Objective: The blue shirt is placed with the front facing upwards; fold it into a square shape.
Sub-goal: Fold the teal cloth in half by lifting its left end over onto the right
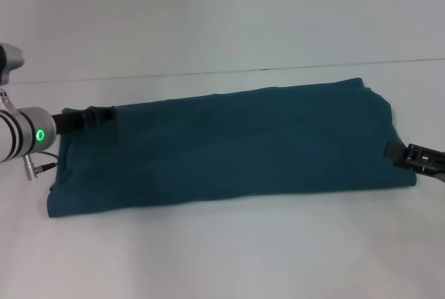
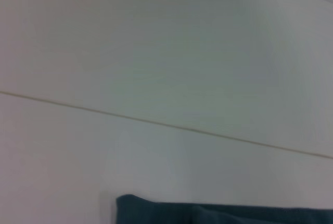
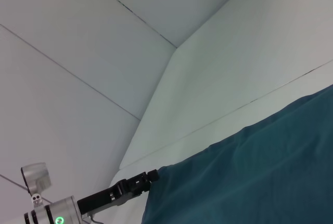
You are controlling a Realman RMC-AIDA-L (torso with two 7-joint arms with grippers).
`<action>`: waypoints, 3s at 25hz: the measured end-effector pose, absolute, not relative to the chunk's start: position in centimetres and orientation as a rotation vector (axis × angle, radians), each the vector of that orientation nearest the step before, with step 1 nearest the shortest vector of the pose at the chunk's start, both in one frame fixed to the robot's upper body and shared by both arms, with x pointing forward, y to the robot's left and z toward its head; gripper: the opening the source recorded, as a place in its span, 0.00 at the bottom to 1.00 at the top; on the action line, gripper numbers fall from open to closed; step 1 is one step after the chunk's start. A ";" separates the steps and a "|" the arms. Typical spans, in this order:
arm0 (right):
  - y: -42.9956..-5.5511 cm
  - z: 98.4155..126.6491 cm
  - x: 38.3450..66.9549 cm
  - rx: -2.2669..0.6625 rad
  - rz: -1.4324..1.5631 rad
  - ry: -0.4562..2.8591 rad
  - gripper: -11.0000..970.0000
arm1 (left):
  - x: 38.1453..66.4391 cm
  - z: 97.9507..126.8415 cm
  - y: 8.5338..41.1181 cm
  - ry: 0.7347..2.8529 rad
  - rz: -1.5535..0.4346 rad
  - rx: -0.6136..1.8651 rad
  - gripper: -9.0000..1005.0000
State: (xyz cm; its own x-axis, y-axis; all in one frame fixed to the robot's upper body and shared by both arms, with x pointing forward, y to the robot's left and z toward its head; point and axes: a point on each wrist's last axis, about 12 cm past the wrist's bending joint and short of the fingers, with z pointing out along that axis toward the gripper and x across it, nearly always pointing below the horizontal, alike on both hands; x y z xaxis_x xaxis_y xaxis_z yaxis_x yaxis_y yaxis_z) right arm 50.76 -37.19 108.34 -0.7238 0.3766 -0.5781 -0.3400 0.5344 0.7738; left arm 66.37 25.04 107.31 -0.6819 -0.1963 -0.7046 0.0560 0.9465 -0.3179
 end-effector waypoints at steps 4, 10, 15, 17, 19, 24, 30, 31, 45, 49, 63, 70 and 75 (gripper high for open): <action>-37.3 108.3 50.7 0.038 1.238 2.035 0.94 | 66.5 107.4 24.5 2.294 -0.399 -0.064 0.89; -37.3 108.3 50.6 0.044 1.238 2.035 0.94 | 66.6 107.5 24.5 2.293 -0.388 -0.058 0.69; -37.3 108.2 50.6 0.043 1.238 2.037 0.94 | 66.6 107.5 24.6 2.290 -0.383 -0.062 0.56; -37.3 108.2 50.6 0.043 1.239 2.037 0.94 | 66.7 107.5 24.7 2.289 -0.380 -0.063 0.51; -37.3 108.2 50.5 0.043 1.239 2.037 0.94 | 66.7 107.6 24.7 2.288 -0.377 -0.063 0.43; -37.4 108.2 50.4 0.047 1.238 2.039 0.94 | 66.7 107.5 24.8 2.289 -0.369 -0.059 0.20; -37.4 108.2 50.4 0.051 1.239 2.038 0.94 | 66.6 107.5 24.8 2.286 -0.366 -0.065 0.02; -37.4 108.1 50.4 0.052 1.239 2.039 0.94 | 66.6 107.5 24.9 2.282 -0.363 -0.070 0.02; -37.4 108.2 50.5 0.054 1.247 2.044 0.94 | 66.7 107.4 26.3 2.238 -0.298 -0.163 0.02; -37.3 108.2 50.5 0.053 1.247 2.046 0.94 | 66.8 107.5 26.2 2.237 -0.292 -0.152 0.02; -37.2 108.1 50.6 0.043 1.242 2.064 0.94 | 66.1 108.0 28.5 2.173 -0.312 -0.270 0.22; -37.2 108.2 50.5 0.040 1.249 2.061 0.94 | 63.2 108.8 27.9 2.226 -0.704 -0.336 0.47; -37.2 108.2 50.6 0.030 1.246 2.060 0.94 | 61.7 107.5 29.2 2.251 -0.880 -0.510 0.52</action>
State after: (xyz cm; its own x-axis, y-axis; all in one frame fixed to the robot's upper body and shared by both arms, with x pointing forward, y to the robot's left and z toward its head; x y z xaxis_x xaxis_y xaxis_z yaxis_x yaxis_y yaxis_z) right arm 50.59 -37.19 108.21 -0.7422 0.3656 -0.5617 -0.3278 0.5330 0.7801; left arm 61.75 29.21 107.52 -0.7067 -0.5570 -0.4364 -0.1134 0.6979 -0.7071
